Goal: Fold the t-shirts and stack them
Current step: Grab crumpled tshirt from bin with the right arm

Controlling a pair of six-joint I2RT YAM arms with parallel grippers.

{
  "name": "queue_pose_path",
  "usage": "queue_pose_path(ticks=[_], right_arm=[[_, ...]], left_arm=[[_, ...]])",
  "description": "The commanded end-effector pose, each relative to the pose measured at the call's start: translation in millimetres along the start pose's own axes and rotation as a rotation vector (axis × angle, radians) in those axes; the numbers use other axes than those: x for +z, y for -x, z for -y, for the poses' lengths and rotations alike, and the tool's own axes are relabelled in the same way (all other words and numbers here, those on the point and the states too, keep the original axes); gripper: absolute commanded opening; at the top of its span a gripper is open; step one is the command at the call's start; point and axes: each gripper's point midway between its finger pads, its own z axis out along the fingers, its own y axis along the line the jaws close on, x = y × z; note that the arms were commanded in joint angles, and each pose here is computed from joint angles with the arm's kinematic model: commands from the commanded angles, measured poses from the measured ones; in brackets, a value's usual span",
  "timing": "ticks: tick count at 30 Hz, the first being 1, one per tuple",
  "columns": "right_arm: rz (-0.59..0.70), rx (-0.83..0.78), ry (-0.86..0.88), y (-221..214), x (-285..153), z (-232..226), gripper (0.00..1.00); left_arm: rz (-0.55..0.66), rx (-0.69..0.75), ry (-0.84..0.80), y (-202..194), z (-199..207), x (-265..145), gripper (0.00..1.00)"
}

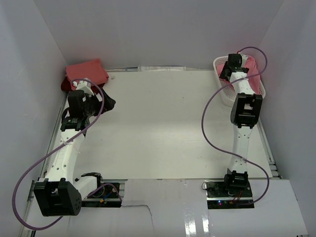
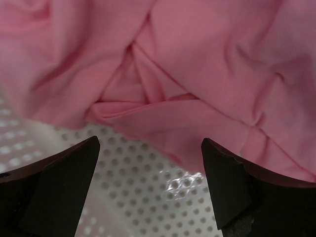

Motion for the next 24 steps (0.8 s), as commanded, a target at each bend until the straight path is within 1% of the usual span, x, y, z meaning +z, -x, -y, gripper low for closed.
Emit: queue_pose_path(ticks=[1, 2, 3, 5, 6, 7, 8, 9, 10, 11, 12, 16, 17, 19, 20, 22, 23, 24], right_arm=[[0.044, 0.035, -0.063, 15, 20, 30, 0.90], [0.062, 0.040, -0.071, 17, 25, 34, 0.90], [0.050, 0.032, -0.099, 9, 34, 45, 0.90], [0.051, 0.025, -0.096, 7, 42, 51, 0.90], [0.041, 0.029, -0.107, 3, 48, 58, 0.91], [0.033, 0.039, -0.101, 0, 51, 60, 0.96], [0.013, 0.044, -0.063, -6, 54, 56, 0.84], [0.006, 0.065, -0.053, -6, 56, 62, 0.68], [-0.002, 0.082, -0.036, -8, 57, 60, 0.23], [-0.003, 0.093, -0.017, -6, 56, 58, 0.10], [0.004, 0.098, 0.000, -2, 54, 55, 0.08], [0.079, 0.103, 0.166, 39, 30, 26, 0.08], [0.121, 0.111, 0.255, 65, 11, 12, 0.08], [0.119, 0.122, 0.353, 86, -21, -1, 0.08], [0.143, 0.115, 0.477, 108, -65, -20, 0.08], [0.174, 0.069, 0.559, 118, -111, -34, 0.08], [0.206, -0.002, 0.617, 120, -160, -48, 0.08], [0.230, -0.045, 0.648, 121, -188, -55, 0.08]], left_arm=[[0.016, 0.018, -0.036, 3, 6, -1, 0.98], [0.013, 0.017, -0.036, 2, 6, -1, 0.98], [0.013, 0.020, -0.041, 3, 7, -1, 0.98], [0.008, 0.019, -0.039, 1, 6, 0, 0.98], [0.007, 0.020, -0.035, 1, 5, 0, 0.98], [0.005, 0.019, -0.033, 1, 5, 1, 0.98], [0.005, 0.019, -0.033, 1, 5, 2, 0.98], [0.003, 0.017, -0.032, 1, 5, 2, 0.98], [0.001, 0.018, -0.033, 1, 5, 3, 0.98], [0.000, 0.017, -0.032, 0, 5, 3, 0.98], [0.000, 0.018, -0.032, 0, 4, 3, 0.98], [0.003, 0.020, -0.034, -1, 4, 2, 0.98], [0.003, 0.021, -0.037, 0, 5, 2, 0.98], [0.002, 0.024, -0.040, -1, 5, 2, 0.98], [0.004, 0.024, -0.039, -1, 5, 1, 0.98], [0.005, 0.025, -0.041, -1, 6, 0, 0.98], [0.005, 0.026, -0.039, -1, 5, 0, 0.98], [0.012, 0.026, -0.042, 0, 6, -1, 0.98]])
